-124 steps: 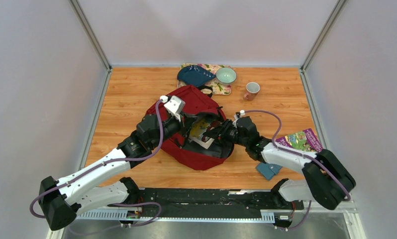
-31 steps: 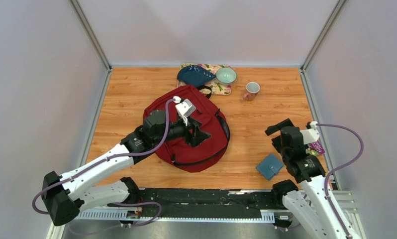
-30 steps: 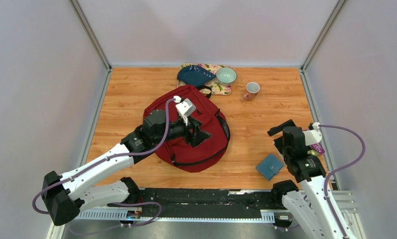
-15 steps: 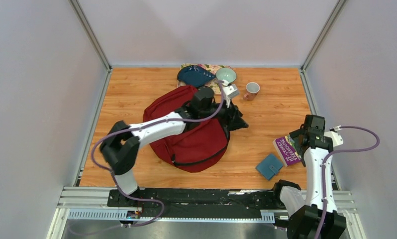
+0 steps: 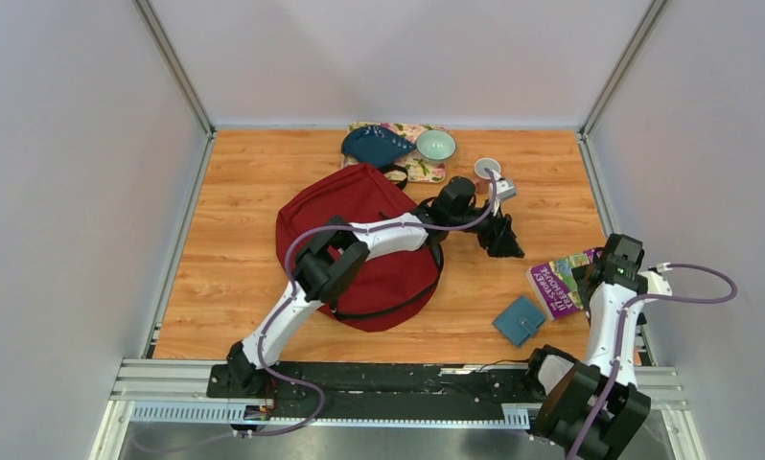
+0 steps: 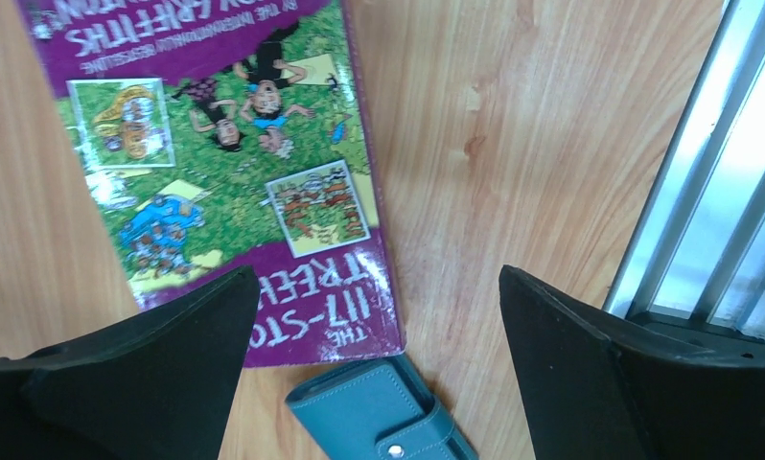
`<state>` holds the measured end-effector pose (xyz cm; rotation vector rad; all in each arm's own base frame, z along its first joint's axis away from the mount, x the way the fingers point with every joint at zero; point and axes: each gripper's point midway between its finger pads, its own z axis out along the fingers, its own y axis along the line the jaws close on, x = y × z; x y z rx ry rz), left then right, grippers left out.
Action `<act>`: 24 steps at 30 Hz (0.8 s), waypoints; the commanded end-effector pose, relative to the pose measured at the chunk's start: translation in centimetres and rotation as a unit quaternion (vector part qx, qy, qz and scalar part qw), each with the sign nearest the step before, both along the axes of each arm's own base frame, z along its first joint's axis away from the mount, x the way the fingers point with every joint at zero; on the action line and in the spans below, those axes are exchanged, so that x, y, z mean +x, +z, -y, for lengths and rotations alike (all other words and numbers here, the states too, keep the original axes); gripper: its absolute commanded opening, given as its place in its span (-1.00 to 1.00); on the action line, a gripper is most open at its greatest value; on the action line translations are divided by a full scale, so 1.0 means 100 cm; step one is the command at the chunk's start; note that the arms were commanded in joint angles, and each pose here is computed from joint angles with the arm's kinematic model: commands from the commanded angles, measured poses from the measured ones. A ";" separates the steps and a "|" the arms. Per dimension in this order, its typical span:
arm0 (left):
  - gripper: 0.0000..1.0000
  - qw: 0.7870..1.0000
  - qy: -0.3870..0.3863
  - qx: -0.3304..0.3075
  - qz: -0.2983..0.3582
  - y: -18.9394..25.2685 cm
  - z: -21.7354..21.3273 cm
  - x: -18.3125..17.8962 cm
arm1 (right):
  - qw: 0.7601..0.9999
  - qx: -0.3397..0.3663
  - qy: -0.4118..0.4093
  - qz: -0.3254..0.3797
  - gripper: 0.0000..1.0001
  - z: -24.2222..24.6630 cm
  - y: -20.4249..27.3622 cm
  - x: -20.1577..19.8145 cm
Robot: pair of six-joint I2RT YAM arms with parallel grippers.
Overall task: Pack the student bag
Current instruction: Pick up the book from the center of the board.
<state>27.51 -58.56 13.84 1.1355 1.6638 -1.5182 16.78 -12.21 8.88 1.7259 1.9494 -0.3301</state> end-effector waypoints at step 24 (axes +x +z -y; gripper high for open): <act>0.72 0.994 0.080 -0.076 0.002 -0.056 0.066 0.019 | 0.959 0.137 0.222 0.106 0.88 -0.039 -0.060 0.068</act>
